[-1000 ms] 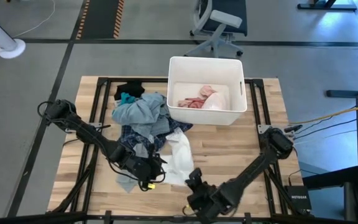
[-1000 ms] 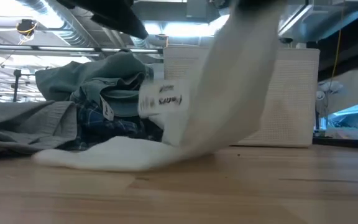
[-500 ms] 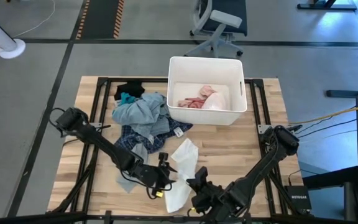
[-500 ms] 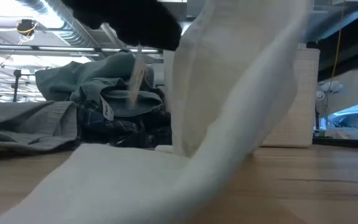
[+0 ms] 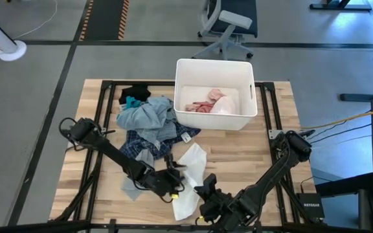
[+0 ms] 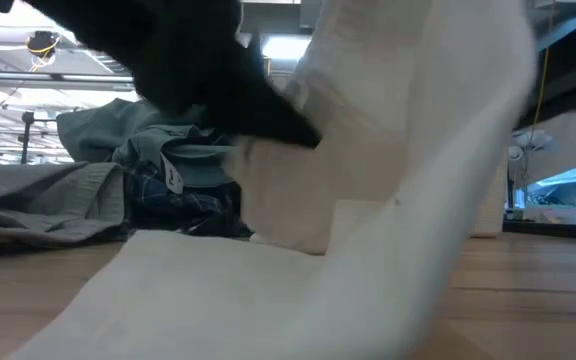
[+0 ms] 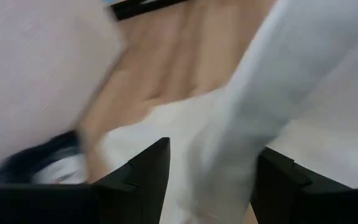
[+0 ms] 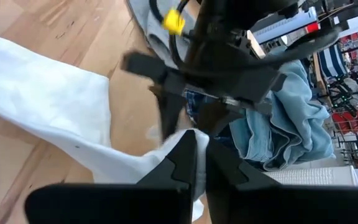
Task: Sort clothes
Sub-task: Put the white boxer into the white laundry bin
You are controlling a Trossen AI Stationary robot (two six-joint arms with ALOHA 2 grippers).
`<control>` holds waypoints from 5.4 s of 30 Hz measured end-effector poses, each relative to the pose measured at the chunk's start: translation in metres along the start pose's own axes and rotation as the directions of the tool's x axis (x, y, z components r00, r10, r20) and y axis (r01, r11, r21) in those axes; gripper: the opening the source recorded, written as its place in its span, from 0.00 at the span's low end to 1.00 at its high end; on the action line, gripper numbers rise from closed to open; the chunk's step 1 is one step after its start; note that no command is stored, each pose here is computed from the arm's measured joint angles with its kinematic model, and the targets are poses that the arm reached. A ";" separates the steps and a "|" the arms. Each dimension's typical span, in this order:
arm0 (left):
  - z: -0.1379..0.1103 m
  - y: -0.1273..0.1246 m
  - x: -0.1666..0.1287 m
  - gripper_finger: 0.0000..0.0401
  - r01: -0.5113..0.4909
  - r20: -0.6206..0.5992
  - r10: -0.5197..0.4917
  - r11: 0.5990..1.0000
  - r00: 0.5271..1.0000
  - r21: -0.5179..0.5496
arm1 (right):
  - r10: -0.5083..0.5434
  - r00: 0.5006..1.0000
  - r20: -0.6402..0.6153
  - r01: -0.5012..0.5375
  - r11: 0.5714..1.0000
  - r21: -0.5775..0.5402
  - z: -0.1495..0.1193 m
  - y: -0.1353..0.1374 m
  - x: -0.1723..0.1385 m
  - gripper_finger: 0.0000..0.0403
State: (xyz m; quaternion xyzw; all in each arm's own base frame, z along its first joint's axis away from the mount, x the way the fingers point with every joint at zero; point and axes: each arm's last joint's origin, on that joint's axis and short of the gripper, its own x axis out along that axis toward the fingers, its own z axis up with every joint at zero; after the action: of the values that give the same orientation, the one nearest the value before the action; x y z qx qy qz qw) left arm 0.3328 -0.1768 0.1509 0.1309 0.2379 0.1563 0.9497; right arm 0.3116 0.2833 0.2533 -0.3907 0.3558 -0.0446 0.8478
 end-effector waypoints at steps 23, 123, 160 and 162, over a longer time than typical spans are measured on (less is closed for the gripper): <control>-0.020 0.009 0.010 0.21 0.002 -0.161 0.004 0.999 0.987 0.033 | 0.012 1.000 0.001 -0.012 1.000 0.003 0.000 0.001 0.000 0.07; 0.039 0.193 0.007 0.12 0.211 -0.264 -0.305 0.919 0.915 -0.332 | -0.053 0.828 -0.558 0.156 0.978 0.139 -0.153 -0.031 0.015 0.15; -0.050 0.033 0.041 0.43 0.382 -0.353 -0.459 0.884 0.815 -0.269 | 0.400 0.912 -0.095 -0.336 0.858 0.389 -0.116 0.079 0.030 0.59; -0.050 0.024 0.034 0.43 0.405 -0.351 -0.486 0.870 0.801 -0.281 | 0.443 0.894 -0.072 -0.379 0.832 0.405 -0.113 0.083 0.031 0.59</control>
State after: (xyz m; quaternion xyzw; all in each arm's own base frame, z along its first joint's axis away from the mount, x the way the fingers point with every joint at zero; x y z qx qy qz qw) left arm 0.3307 -0.1340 0.1022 -0.0569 0.4397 -0.0260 0.8960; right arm 0.2458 0.2582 0.1276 -0.1277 0.4842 0.0392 0.8647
